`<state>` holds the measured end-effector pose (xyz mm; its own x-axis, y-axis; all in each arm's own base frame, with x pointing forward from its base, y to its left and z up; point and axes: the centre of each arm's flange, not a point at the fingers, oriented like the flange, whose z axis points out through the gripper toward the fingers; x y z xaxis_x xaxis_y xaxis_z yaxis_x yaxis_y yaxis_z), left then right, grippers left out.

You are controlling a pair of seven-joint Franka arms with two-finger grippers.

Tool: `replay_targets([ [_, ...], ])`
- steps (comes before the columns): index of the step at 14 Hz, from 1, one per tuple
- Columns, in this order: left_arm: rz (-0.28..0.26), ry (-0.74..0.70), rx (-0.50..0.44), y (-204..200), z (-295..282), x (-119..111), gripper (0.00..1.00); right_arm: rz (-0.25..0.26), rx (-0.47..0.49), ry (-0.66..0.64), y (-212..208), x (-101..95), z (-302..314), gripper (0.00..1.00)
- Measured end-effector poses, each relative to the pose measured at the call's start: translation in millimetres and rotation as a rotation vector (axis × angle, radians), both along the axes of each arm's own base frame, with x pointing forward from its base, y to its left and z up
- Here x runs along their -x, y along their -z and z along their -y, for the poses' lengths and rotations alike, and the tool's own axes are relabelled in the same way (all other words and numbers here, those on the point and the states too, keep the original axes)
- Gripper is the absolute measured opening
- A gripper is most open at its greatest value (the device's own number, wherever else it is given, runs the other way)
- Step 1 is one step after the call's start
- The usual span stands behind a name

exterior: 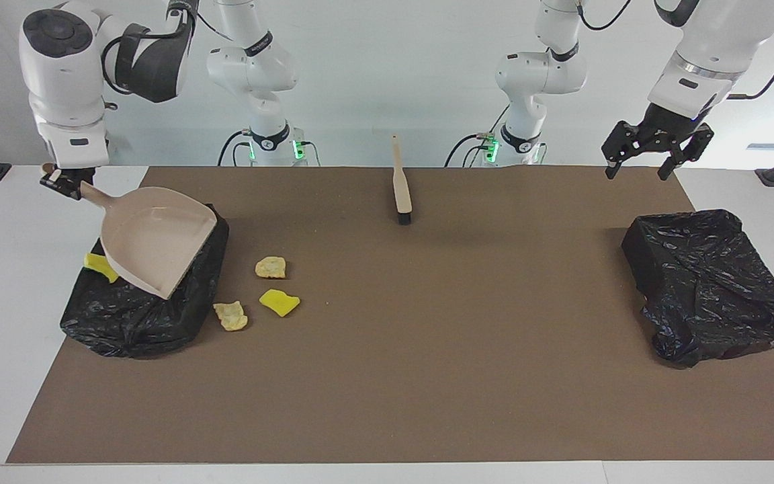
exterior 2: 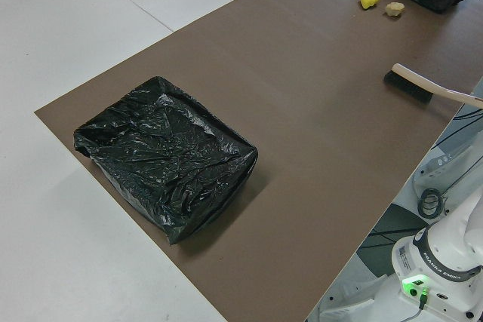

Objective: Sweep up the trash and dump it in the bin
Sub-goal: 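Set the empty dustpan down mid-table with the right gripper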

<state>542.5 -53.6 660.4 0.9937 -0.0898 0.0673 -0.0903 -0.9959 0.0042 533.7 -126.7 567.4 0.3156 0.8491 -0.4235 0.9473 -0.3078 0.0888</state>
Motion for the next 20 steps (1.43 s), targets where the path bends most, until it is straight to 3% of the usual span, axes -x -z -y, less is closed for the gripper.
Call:
replay_targets([
  [3,0.000,-0.001,0.000,0.0,-0.7,-0.1,1.00,0.051,-0.059,0.150,6.5,-1.6,-33.2,0.33],
  [9,0.000,-0.001,0.000,0.0,-0.7,-0.1,1.00,0.105,-0.183,0.506,44.8,-4.2,-108.8,0.33],
  [13,0.000,-0.009,0.000,-0.1,-4.9,-0.5,1.00,0.105,-0.221,0.702,76.0,-9.1,-189.3,0.33],
  [16,0.000,-0.010,0.000,0.0,-5.6,-0.5,1.00,0.121,-0.221,0.779,101.2,-6.9,-266.6,0.33],
  [20,0.000,-0.010,0.000,0.0,-5.7,-0.5,1.00,0.145,-0.306,0.962,127.2,-0.6,-352.9,0.33],
])
